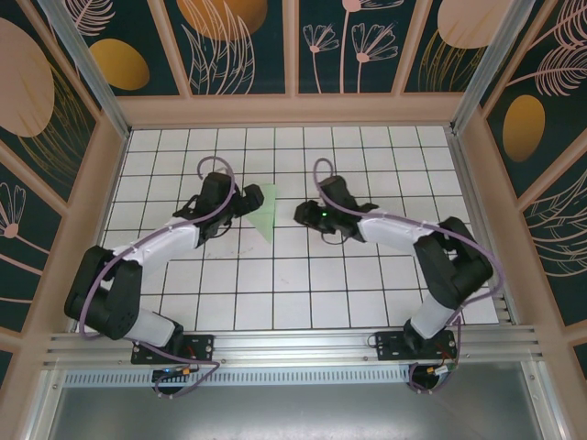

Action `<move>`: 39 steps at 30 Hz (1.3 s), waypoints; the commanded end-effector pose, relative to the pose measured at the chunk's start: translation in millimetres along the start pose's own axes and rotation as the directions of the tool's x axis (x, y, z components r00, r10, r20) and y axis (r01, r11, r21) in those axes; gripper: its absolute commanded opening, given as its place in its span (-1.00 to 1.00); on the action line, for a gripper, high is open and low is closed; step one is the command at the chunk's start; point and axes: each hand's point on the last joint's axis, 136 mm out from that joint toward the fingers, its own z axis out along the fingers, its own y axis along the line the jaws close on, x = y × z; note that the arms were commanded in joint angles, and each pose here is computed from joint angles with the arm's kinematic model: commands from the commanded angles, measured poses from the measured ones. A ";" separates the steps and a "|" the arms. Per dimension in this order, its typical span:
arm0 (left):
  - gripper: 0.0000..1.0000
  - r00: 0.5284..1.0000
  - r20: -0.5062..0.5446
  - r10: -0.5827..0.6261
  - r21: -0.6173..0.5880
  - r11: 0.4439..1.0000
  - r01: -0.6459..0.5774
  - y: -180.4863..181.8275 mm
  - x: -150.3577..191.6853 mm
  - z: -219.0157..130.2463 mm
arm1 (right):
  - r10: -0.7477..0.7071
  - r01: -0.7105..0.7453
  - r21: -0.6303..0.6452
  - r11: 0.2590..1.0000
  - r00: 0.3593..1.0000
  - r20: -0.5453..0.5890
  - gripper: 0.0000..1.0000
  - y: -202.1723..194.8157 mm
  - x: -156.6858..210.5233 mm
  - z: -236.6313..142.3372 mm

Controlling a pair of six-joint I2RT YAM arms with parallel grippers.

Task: Fold a paper plane with a square sheet of paper (pick it up from the middle)
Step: Fold the wing for the fifth time at the center of the table.

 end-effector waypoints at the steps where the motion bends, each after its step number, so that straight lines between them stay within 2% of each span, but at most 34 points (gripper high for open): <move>1: 0.97 0.997 0.033 -0.073 -0.033 0.997 0.074 25.1 -1.6 -4.0 | -0.027 0.028 -0.064 0.998 1.000 0.003 -0.27 40.5 -2.9 19.1; 5: 0.97 0.988 0.059 -0.143 -0.046 0.988 0.146 48.6 -1.3 -10.2 | -0.067 0.060 -0.105 0.993 0.996 -0.061 -0.32 67.1 7.5 47.8; 8: 0.97 0.983 0.058 -0.173 -0.037 0.984 0.176 55.3 -0.4 -12.1 | -0.083 0.073 -0.101 0.992 0.992 -0.093 -0.36 72.0 11.2 69.1; 14: 0.97 0.981 0.051 -0.186 -0.006 0.982 0.187 51.4 -1.1 -13.7 | -0.125 0.123 -0.025 0.992 0.984 -0.128 -0.38 52.9 14.1 101.0; 19: 0.97 0.988 0.030 -0.151 0.007 0.988 0.151 46.1 -1.0 -12.5 | -0.182 0.191 0.028 0.981 0.962 -0.201 -0.39 25.1 27.8 109.0; 23: 0.97 0.990 0.005 -0.140 0.026 0.990 0.140 41.7 1.8 -10.2 | -0.301 0.327 0.035 0.945 0.903 -0.307 -0.38 -10.2 48.7 96.5; 25: 0.97 0.991 -0.006 -0.135 0.047 0.990 0.135 37.0 2.7 -10.0 | -0.358 0.384 -0.010 0.923 0.853 -0.380 -0.39 -27.8 62.3 82.8; 28: 0.97 0.992 -0.023 -0.123 0.084 0.989 0.125 30.4 4.3 -10.1 | -0.395 0.431 -0.004 0.902 0.823 -0.408 -0.39 -52.6 62.0 59.1; 30: 0.97 0.992 -0.026 -0.125 0.112 0.986 0.127 26.4 5.1 -10.1 | -0.400 0.435 -0.002 0.900 0.827 -0.395 -0.38 -57.6 53.3 47.5; 33: 0.97 0.992 -0.041 -0.121 0.148 0.981 0.126 19.8 6.2 -7.4 | -0.420 0.442 -0.015 0.897 0.843 -0.336 -0.36 -42.7 36.1 36.0; 39: 0.97 0.991 -0.062 -0.117 0.199 0.972 0.127 8.9 6.2 -5.5 | -0.258 0.250 -0.070 0.966 0.949 -0.183 -0.30 11.5 3.0 6.2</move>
